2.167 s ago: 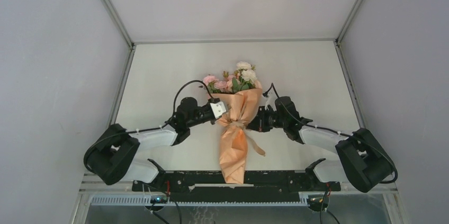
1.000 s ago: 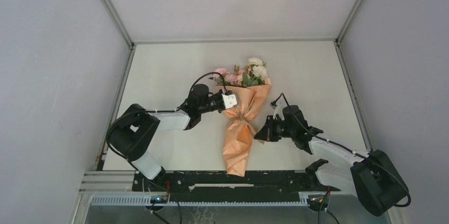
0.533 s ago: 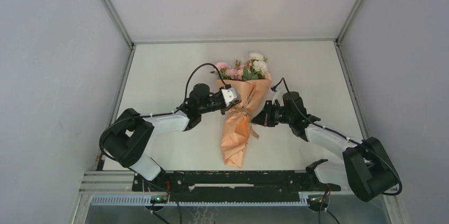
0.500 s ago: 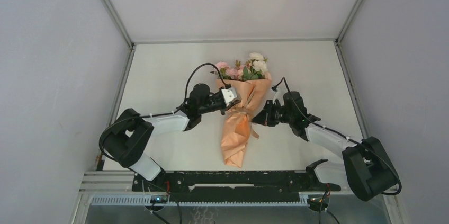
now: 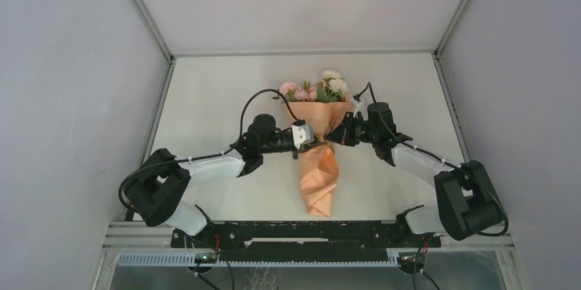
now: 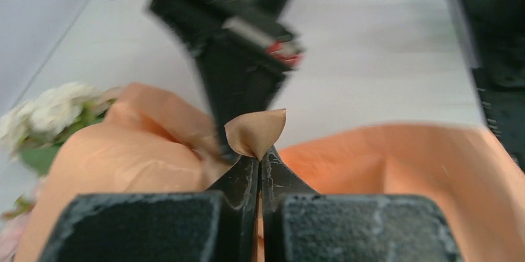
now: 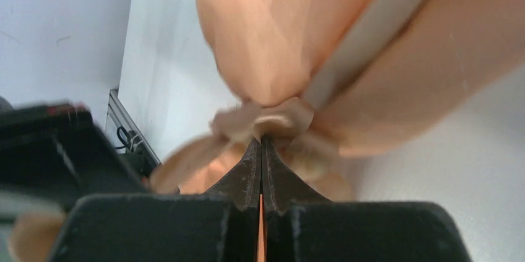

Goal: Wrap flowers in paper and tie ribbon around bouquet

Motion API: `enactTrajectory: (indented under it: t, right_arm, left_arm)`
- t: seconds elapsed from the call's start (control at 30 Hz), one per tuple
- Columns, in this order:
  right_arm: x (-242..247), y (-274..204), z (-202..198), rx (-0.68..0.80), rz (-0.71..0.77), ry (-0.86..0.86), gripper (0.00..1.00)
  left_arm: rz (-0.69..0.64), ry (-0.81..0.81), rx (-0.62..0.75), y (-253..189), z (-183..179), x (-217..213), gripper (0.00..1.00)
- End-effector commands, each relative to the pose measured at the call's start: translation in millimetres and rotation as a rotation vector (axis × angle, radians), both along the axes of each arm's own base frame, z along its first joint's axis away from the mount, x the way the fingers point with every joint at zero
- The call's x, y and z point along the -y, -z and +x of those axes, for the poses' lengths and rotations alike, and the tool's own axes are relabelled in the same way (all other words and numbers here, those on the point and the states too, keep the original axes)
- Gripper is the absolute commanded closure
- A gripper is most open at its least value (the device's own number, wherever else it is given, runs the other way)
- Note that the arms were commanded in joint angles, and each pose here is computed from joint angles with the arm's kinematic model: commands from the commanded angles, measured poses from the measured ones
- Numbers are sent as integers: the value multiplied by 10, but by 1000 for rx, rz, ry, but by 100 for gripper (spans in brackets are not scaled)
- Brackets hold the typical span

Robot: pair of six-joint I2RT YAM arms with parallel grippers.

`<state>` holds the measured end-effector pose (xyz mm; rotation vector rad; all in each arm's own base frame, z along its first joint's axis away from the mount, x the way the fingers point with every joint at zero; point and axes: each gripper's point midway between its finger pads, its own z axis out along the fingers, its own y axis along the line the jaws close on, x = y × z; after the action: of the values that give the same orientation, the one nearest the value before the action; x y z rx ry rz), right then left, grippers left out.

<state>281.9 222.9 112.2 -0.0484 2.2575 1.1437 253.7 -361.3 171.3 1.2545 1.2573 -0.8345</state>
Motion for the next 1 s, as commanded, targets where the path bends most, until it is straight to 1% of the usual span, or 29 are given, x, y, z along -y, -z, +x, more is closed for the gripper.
enactTrajectory:
  t: [0.0, 0.07, 0.2, 0.3, 0.37, 0.4, 0.47, 0.53, 0.63, 0.73, 0.87, 0.97]
  right_arm:
    - [-64, -110, 170, 54, 22, -24, 100]
    - [-93, -97, 175, 49, 32, -37, 100]
    - [-80, 4, 156, 15, 17, -36, 100]
    - [-34, 74, 122, -4, -18, -27, 99]
    - [23, 100, 102, -10, -48, -14, 93]
    - [66, 109, 91, -9, -69, -6, 88]
    - [192, 127, 60, -9, -121, 17, 75]
    - [337, 152, -19, -25, -177, 35, 63]
    - [459, 73, -115, 1, -220, 30, 51]
    - [464, -15, -207, 37, -223, -13, 46]
    - [407, -117, -259, 75, -192, -61, 45]
    - [371, -243, -243, 119, -156, -76, 45]
  left_arm:
    - [-58, 263, 59, -98, -574, 141, 100]
    - [-39, 308, 73, 13, -670, 151, 100]
    - [17, 378, 183, 207, -774, 172, 100]
    - [29, 400, 229, 245, -808, 209, 100]
    - [19, 368, 237, 196, -761, 250, 100]
    - [9, 338, 235, 162, -715, 266, 100]
    - [-11, 248, 222, 95, -574, 277, 100]
    - [-31, 132, 196, 25, -385, 258, 100]
    - [-64, 13, 152, -56, -187, 205, 100]
    - [-80, -25, 99, -69, -132, 168, 100]
    - [-79, -57, 39, -17, -91, 128, 100]
    - [-76, -100, 20, 12, -16, 85, 100]
